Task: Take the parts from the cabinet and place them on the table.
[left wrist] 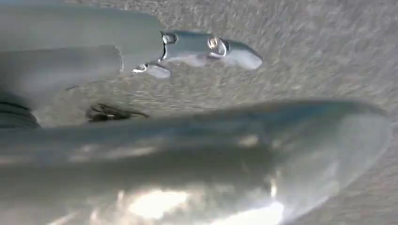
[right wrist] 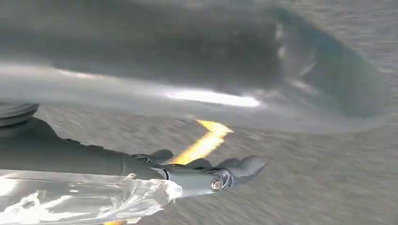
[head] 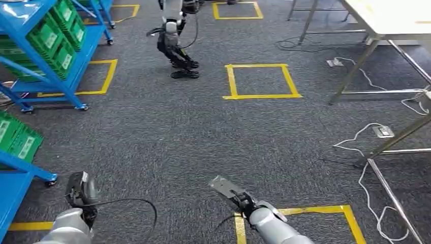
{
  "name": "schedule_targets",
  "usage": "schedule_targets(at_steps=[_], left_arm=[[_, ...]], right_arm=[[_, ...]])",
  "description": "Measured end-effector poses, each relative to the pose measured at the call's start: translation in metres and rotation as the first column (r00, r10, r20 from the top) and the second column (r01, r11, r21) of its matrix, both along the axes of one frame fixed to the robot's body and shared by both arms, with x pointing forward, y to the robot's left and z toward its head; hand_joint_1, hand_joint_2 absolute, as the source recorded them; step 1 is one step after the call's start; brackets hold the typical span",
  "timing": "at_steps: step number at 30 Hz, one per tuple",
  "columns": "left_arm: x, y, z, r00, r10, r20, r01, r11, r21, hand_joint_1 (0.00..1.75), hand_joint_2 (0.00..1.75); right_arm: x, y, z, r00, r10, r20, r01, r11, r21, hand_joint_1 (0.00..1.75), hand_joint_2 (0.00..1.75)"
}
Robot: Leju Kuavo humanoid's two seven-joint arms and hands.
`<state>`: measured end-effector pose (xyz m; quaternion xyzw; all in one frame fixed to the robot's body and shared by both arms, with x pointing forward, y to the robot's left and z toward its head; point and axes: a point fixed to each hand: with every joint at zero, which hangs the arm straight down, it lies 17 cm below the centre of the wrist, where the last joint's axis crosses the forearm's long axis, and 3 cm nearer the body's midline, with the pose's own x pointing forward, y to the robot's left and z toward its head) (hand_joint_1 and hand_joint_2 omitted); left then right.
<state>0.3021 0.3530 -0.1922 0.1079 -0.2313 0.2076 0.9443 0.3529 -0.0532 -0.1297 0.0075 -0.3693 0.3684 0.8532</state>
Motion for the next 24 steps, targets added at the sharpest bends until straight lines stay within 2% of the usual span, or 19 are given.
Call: schedule_targets(at_steps=[3,4,6,7,8,9,10,11,12,13,14,15,16,17,19,24], left_arm=[[0.005,0.010,0.006,0.998,0.056,0.038,-0.057,0.998,0.015,0.00,0.00],[0.006,0.022,0.009,0.993,0.092,0.077,-0.096,0.994,0.048,0.00,0.00],[-0.024,0.030,0.012,0.948,0.185,0.260,-0.218,0.971,0.103,0.00,0.00],[-0.049,0.038,0.017,0.891,0.254,0.377,-0.316,0.942,0.114,0.00,0.00],[-0.084,0.052,0.023,0.798,0.359,0.483,-0.462,0.880,0.110,0.00,0.00],[-0.134,0.068,0.026,0.700,0.473,0.536,-0.617,0.778,0.119,0.00,0.00],[-0.190,0.089,0.029,0.631,0.548,0.549,-0.724,0.669,0.165,0.00,0.00],[-0.247,0.108,0.036,0.576,0.618,0.535,-0.801,0.557,0.219,0.00,0.00],[-0.281,0.118,0.043,0.544,0.664,0.514,-0.834,0.498,0.239,0.00,0.00],[-0.290,0.121,0.047,0.547,0.680,0.487,-0.831,0.510,0.222,0.00,0.00],[-0.274,0.106,0.046,0.598,0.664,0.448,-0.788,0.587,0.183,0.00,0.00],[-0.240,0.082,0.048,0.678,0.597,0.429,-0.707,0.690,0.158,0.00,0.00],[-0.213,0.057,0.052,0.734,0.532,0.424,-0.631,0.764,0.135,0.00,0.00],[-0.194,0.038,0.060,0.758,0.480,0.440,-0.579,0.807,0.118,0.00,0.00],[-0.174,0.010,0.071,0.777,0.427,0.463,-0.517,0.852,0.083,0.00,0.00],[-0.158,-0.006,0.093,0.796,0.345,0.497,-0.449,0.888,0.103,0.00,0.00]], right_arm=[[0.005,0.001,0.005,0.999,-0.035,0.021,0.034,0.998,0.048,0.00,0.00],[0.015,0.000,0.012,0.995,-0.090,0.044,0.086,0.992,0.091,0.00,0.00],[0.045,-0.036,0.027,0.937,-0.325,0.125,0.303,0.938,0.166,0.00,0.00],[0.048,-0.053,0.032,0.902,-0.401,0.161,0.366,0.907,0.208,0.00,0.00],[0.040,-0.073,0.033,0.864,-0.460,0.202,0.401,0.874,0.273,0.00,0.00],[0.024,-0.096,0.033,0.834,-0.492,0.248,0.403,0.852,0.334,0.00,0.00],[0.003,-0.109,0.030,0.827,-0.506,0.247,0.393,0.833,0.390,0.00,0.00],[-0.023,-0.118,0.022,0.829,-0.523,0.200,0.404,0.806,0.432,0.00,0.00],[-0.044,-0.127,0.017,0.825,-0.540,0.168,0.424,0.788,0.447,0.00,0.00],[-0.056,-0.138,0.015,0.811,-0.562,0.163,0.455,0.781,0.428,0.00,0.00],[-0.062,-0.150,0.015,0.795,-0.583,0.167,0.485,0.776,0.404,0.00,0.00],[-0.064,-0.157,0.017,0.784,-0.597,0.174,0.501,0.772,0.390,0.00,0.00],[-0.066,-0.162,0.019,0.775,-0.605,0.181,0.512,0.770,0.382,0.00,0.00],[-0.069,-0.165,0.020,0.770,-0.611,0.184,0.518,0.768,0.377,0.00,0.00],[-0.072,-0.169,0.024,0.762,-0.617,0.195,0.524,0.766,0.372,0.00,0.00],[-0.073,-0.177,0.032,0.747,-0.625,0.228,0.529,0.766,0.365,0.00,0.00]])
